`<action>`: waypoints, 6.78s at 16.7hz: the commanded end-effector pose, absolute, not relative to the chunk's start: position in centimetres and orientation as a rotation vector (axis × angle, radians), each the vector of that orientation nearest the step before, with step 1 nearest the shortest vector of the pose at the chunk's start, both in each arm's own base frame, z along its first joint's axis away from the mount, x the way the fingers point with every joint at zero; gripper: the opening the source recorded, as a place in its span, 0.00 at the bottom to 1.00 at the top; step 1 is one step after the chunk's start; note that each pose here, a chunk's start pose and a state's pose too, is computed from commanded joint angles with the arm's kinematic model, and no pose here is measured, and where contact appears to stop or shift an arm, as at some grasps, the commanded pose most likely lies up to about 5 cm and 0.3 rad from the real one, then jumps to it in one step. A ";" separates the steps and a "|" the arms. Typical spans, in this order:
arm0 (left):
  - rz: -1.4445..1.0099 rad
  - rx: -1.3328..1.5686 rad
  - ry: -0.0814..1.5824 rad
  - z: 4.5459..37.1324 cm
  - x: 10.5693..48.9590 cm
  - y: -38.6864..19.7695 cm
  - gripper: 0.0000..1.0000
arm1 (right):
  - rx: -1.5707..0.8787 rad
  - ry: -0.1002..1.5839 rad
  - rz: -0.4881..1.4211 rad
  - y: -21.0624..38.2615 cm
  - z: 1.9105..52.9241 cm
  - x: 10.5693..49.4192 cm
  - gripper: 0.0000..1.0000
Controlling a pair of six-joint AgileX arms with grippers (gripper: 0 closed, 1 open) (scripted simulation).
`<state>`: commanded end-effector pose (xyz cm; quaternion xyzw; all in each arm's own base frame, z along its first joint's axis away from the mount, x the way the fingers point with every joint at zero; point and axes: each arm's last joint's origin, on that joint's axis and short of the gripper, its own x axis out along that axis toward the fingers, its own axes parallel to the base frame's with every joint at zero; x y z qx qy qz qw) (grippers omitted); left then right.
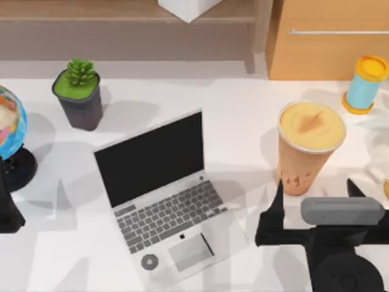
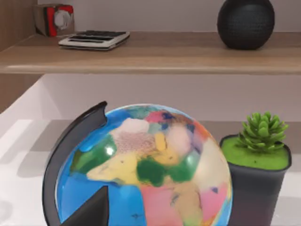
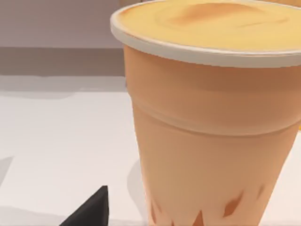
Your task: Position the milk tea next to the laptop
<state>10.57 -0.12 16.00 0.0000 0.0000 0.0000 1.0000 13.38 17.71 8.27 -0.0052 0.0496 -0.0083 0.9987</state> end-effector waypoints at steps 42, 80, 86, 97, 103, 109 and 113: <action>0.000 0.000 0.000 16.0 10.6 -0.1 1.00 | -0.009 0.099 -0.016 17.6 7.9 21.3 0.00; 0.000 0.000 0.000 16.0 10.6 -0.1 1.00 | -0.008 0.099 -0.013 23.0 12.2 11.9 0.00; 0.000 0.000 0.000 16.0 10.6 -0.1 1.00 | 0.016 0.090 -0.012 23.3 12.3 12.1 0.00; 0.000 0.000 0.000 16.0 10.6 -0.1 1.00 | 0.087 0.059 -0.012 24.1 11.6 12.2 0.00; 0.000 0.000 0.000 16.0 10.6 -0.1 1.00 | -0.001 0.097 -0.013 23.0 9.4 12.0 0.00; 0.000 0.000 0.000 16.0 10.6 -0.1 1.00 | -0.008 0.099 -0.013 23.0 9.2 11.9 0.15; 0.000 0.000 0.000 16.0 10.6 -0.1 1.00 | -0.008 0.099 -0.013 23.0 9.2 11.9 0.45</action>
